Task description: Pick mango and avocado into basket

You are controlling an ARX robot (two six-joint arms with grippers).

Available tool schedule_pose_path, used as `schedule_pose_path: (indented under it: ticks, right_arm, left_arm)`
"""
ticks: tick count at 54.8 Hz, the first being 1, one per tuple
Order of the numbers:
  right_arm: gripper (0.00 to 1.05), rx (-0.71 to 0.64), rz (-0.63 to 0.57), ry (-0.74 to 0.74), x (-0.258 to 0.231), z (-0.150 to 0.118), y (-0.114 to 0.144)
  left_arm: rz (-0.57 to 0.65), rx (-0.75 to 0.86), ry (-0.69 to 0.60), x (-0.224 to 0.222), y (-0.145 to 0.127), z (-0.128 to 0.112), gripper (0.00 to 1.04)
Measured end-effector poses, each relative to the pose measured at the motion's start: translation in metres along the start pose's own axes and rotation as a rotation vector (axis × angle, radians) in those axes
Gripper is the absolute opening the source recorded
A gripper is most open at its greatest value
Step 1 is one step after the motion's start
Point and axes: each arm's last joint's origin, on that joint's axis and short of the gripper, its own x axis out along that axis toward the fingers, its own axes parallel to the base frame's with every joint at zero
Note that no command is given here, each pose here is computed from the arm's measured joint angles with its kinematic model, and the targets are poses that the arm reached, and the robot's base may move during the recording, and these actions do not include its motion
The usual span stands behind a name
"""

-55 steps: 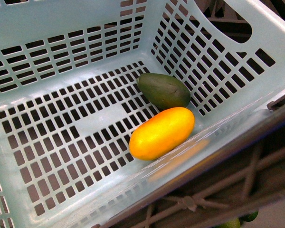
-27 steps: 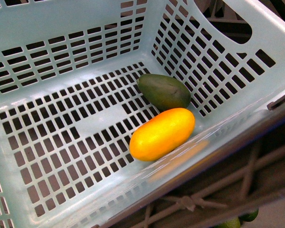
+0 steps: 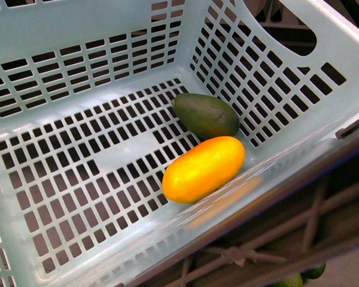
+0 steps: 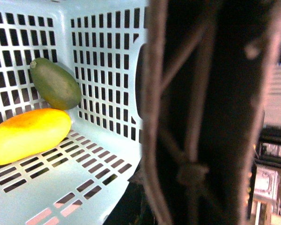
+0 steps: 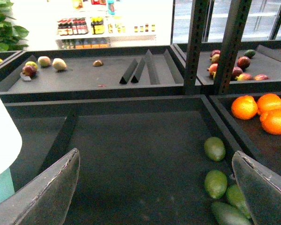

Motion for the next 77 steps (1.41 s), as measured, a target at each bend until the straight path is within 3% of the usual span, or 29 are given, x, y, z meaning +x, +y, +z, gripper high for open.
schedule_pose_path:
  ticks: [4, 13, 36, 62, 70, 77]
  right_arm:
    - [0.96, 0.0, 0.0, 0.0, 0.0, 0.0, 0.0]
    - [0.96, 0.0, -0.001, -0.001, 0.0, 0.0, 0.0]
    - [0.96, 0.0, 0.0, -0.001, 0.0, 0.0, 0.0]
    - [0.96, 0.0, 0.0, -0.001, 0.0, 0.0, 0.0]
    - [0.96, 0.0, 0.0, -0.001, 0.0, 0.0, 0.0]
    - [0.96, 0.0, 0.0, -0.001, 0.0, 0.0, 0.0]
  left_arm:
    - [0.068, -0.083, -0.093, 0.002, -0.002, 0.003, 0.04]
    - [0.073, -0.295, -0.187, 0.017, -0.007, 0.02, 0.04]
    - [0.084, -0.451, -0.24, 0.102, 0.031, 0.078, 0.04]
    - [0.076, -0.484, -0.349, 0.179, 0.095, 0.169, 0.04]
    - [0.075, -0.496, -0.353, 0.183, 0.11, 0.177, 0.04]
    - [0.104, -0.475, -0.34, 0.184, 0.13, 0.17, 0.04]
